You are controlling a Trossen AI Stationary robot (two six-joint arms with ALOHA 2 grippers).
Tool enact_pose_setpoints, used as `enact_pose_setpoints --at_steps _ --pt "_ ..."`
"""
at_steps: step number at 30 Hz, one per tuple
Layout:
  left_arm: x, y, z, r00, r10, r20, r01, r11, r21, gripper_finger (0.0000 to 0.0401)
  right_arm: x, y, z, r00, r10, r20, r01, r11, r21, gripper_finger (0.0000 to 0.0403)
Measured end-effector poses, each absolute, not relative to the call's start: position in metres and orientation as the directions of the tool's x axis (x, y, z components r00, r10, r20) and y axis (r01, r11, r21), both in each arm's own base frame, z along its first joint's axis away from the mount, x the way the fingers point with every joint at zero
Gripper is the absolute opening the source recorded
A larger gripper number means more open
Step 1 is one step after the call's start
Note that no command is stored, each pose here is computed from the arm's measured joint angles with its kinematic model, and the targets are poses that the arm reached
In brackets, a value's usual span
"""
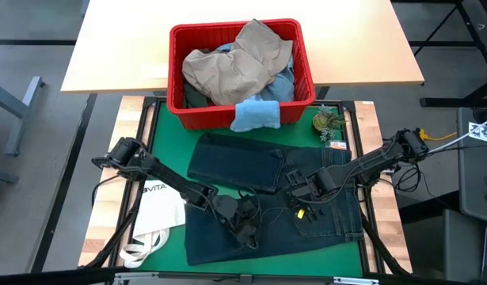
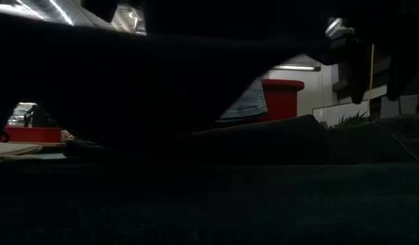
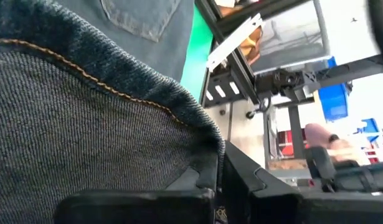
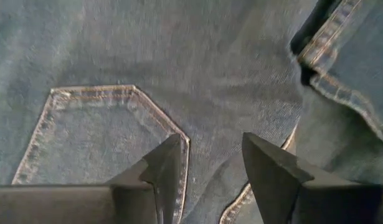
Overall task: Fold Laundry from Bin
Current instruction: Fold the dark blue pants
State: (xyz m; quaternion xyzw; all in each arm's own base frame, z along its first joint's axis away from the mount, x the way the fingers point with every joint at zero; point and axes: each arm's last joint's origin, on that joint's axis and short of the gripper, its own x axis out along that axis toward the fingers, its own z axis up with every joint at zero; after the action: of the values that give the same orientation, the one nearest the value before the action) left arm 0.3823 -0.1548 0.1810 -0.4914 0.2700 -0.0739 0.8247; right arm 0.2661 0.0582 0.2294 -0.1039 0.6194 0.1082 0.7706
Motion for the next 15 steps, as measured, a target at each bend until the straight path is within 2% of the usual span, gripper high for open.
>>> enact_pose_setpoints --at_steps 6,12,15 --pt "0.385 -0.156 0.17 0.849 -0.36 -0.388 -0.163 0.52 -0.838 0.0013 0.27 0.059 0.238 0.24 0.045 -0.97 -0.318 0.947 -0.035 0.017" --pt "0.384 -0.16 0.168 0.873 -0.293 -0.39 -0.125 0.638 -0.76 0.0017 0.271 0.059 0.24 0.244 0.046 -0.969 -0.318 0.947 -0.036 0.017" --pt "0.384 -0.16 0.168 0.874 -0.291 -0.39 -0.113 0.658 -0.745 0.0032 0.271 0.059 0.24 0.245 0.046 -0.969 -0.319 0.947 -0.036 0.017"
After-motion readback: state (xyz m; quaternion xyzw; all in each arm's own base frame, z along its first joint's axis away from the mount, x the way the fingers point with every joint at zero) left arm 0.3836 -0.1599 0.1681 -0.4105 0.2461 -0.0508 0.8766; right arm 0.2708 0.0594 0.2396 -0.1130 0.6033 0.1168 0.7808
